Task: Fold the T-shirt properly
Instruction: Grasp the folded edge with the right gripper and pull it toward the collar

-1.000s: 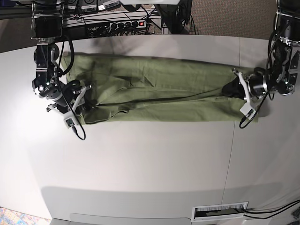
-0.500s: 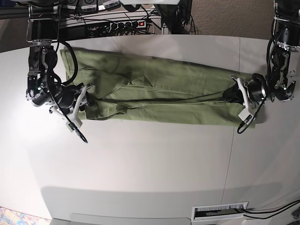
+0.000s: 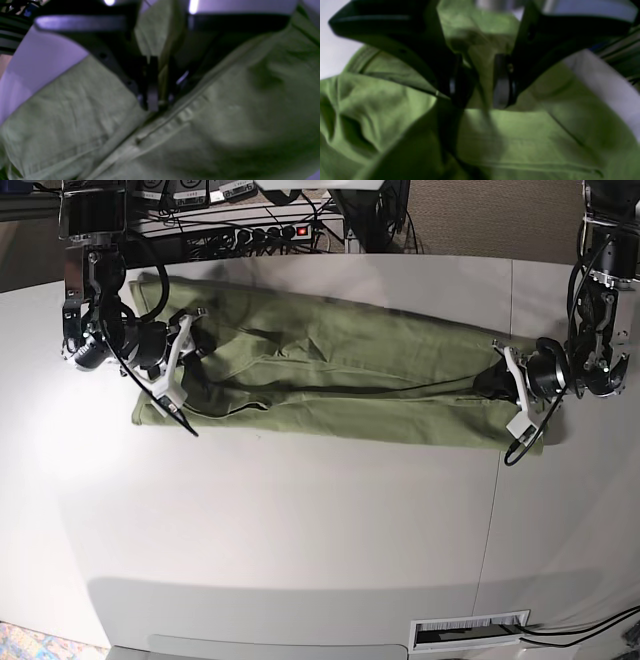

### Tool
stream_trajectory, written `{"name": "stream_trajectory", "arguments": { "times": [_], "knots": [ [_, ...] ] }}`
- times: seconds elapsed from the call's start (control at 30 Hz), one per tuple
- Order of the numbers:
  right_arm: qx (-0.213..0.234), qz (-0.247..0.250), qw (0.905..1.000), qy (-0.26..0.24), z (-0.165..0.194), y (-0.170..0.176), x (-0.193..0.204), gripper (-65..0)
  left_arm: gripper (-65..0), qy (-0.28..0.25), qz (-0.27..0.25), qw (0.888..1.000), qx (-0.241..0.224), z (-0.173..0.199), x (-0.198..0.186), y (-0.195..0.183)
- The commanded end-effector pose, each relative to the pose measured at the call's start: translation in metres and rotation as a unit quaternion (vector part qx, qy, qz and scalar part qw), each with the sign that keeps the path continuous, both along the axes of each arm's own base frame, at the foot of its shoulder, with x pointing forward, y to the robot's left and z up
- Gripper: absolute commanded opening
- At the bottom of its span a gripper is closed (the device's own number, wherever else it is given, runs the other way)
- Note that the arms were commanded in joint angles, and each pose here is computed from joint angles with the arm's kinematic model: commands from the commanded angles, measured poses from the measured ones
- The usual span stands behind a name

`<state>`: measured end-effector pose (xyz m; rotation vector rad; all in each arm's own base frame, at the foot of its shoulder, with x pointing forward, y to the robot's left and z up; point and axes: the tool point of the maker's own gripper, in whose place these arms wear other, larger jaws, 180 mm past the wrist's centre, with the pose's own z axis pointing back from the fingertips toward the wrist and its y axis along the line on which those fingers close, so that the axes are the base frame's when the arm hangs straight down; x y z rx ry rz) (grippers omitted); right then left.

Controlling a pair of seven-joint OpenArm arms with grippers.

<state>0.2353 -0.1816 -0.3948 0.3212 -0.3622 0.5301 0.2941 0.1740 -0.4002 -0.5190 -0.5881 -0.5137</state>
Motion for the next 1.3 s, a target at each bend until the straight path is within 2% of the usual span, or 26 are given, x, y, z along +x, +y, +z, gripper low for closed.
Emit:
{"name": "stream_trajectory", "arguments": {
  "times": [0.0, 0.23, 0.37, 0.47, 0.63, 0.67, 0.77, 0.9, 1.03, 1.27],
  "knots": [
    [-0.018, 0.012, 0.9997, 0.006, 0.002, -0.005, -0.005, -45.0, -60.1, -0.013, 0.003, 1.0, 0.005, 0.009, 0.008, 0.006],
    [0.007, 0.08, 0.9923, -0.095, 0.045, 0.031, 0.004, -45.0, -60.1, -0.012, 0.003, 1.0, 0.005, 0.008, 0.008, 0.006],
    [0.025, 0.068, 0.9896, -0.124, 0.057, 0.038, 0.012, -45.0, -60.1, -0.012, 0.003, 1.0, 0.006, 0.008, 0.008, 0.006],
    [0.034, 0.061, 0.9911, -0.113, 0.055, 0.037, 0.008, -45.3, -60.1, -0.012, 0.003, 1.0, 0.006, 0.008, 0.007, 0.006],
    [0.021, 0.067, 0.9967, -0.041, 0.029, 0.033, -0.033, -65.0, -60.1, -0.012, 0.003, 1.0, 0.006, 0.008, 0.008, 0.006],
    [0.021, 0.066, 0.9971, -0.033, 0.025, 0.033, -0.039, -65.0, -60.1, -0.012, 0.003, 1.0, 0.006, 0.008, 0.008, 0.006],
    [-0.002, 0.061, 0.9976, -0.032, 0.018, 0.025, -0.044, -65.0, -60.1, -0.013, 0.003, 1.0, 0.005, 0.008, 0.008, 0.006],
    [-0.059, 0.048, 0.9928, -0.093, 0.018, 0.006, -0.022, -65.0, -60.1, -0.012, 0.003, 1.0, 0.005, 0.008, 0.008, 0.006],
    [-0.09, 0.047, 0.9846, -0.143, 0.023, -0.002, -0.006, -65.0, -60.1, -0.013, 0.002, 1.0, 0.006, 0.009, 0.008, 0.006],
    [-0.117, 0.048, 0.9792, -0.158, 0.023, -0.011, -0.001, -65.0, -60.1, -0.013, 0.002, 1.0, -0.005, 0.013, 0.011, 0.003]
  ]
}}
